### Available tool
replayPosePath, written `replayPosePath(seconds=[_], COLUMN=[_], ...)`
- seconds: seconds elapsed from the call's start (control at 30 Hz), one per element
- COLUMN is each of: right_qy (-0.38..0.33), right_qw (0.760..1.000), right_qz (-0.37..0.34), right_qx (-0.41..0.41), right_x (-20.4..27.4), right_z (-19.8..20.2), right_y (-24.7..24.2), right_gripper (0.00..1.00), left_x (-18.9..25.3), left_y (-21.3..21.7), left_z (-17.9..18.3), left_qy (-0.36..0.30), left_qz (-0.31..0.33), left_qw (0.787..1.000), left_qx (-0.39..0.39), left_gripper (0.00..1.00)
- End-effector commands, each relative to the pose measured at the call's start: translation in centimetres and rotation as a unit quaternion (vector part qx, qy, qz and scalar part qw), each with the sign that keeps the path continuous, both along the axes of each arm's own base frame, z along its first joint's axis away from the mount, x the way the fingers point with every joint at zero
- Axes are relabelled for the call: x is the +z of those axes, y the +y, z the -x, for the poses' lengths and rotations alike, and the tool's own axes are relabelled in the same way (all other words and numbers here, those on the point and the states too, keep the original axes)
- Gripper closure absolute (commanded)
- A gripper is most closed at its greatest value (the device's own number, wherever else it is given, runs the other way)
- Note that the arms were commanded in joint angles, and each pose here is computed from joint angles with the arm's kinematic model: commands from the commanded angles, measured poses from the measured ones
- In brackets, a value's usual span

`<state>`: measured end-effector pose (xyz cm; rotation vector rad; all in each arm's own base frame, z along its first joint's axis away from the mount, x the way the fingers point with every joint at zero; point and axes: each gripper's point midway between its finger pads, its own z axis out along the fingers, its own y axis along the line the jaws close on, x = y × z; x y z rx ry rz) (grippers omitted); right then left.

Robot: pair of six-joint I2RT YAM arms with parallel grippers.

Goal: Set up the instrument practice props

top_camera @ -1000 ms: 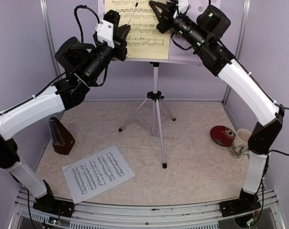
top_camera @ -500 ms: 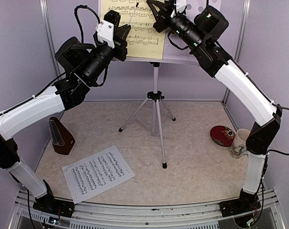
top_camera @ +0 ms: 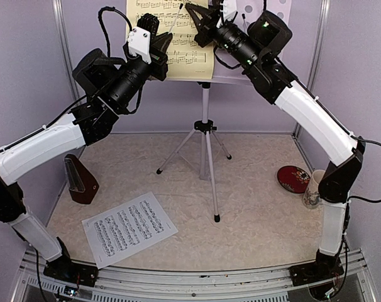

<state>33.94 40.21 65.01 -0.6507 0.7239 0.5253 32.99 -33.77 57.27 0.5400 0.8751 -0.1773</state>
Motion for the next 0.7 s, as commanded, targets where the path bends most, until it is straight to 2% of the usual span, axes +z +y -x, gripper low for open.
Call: replayPosePath(seconds=[0.0, 0.23, 0.33, 0.4, 0.67], right_qy=[-0.014, -0.014, -0.016, -0.017, -0.027], right_qw=[1.000, 1.000, 1.000, 1.000, 0.999], right_qz=[-0.002, -0.012, -0.014, -0.015, -0.020], right_qx=[0.003, -0.008, -0.009, -0.010, -0.019], right_x=[0.50, 0.85, 1.01, 1.06, 1.43], right_z=[0.62, 0.47, 0.54, 0.55, 0.62], right_y=[0.23, -0.26, -0.38, -0.42, -0.72], right_gripper=[1.00, 1.00, 1.00, 1.00, 1.00], left_x=[0.35, 0.51, 0.61, 0.66, 0.71], left_y=[-0.81, -0.55, -0.32, -0.20, -0.02], left_z=[1.03, 0.76, 0.69, 0.71, 1.50], left_qy=[-0.013, -0.009, -0.008, -0.008, -0.008], left_qz=[-0.007, 0.004, 0.011, 0.014, 0.016], left_qw=[1.000, 1.000, 1.000, 1.000, 1.000], left_qx=[-0.023, -0.016, -0.013, -0.012, -0.009], left_gripper=[1.00, 0.99, 0.85, 0.70, 0.45])
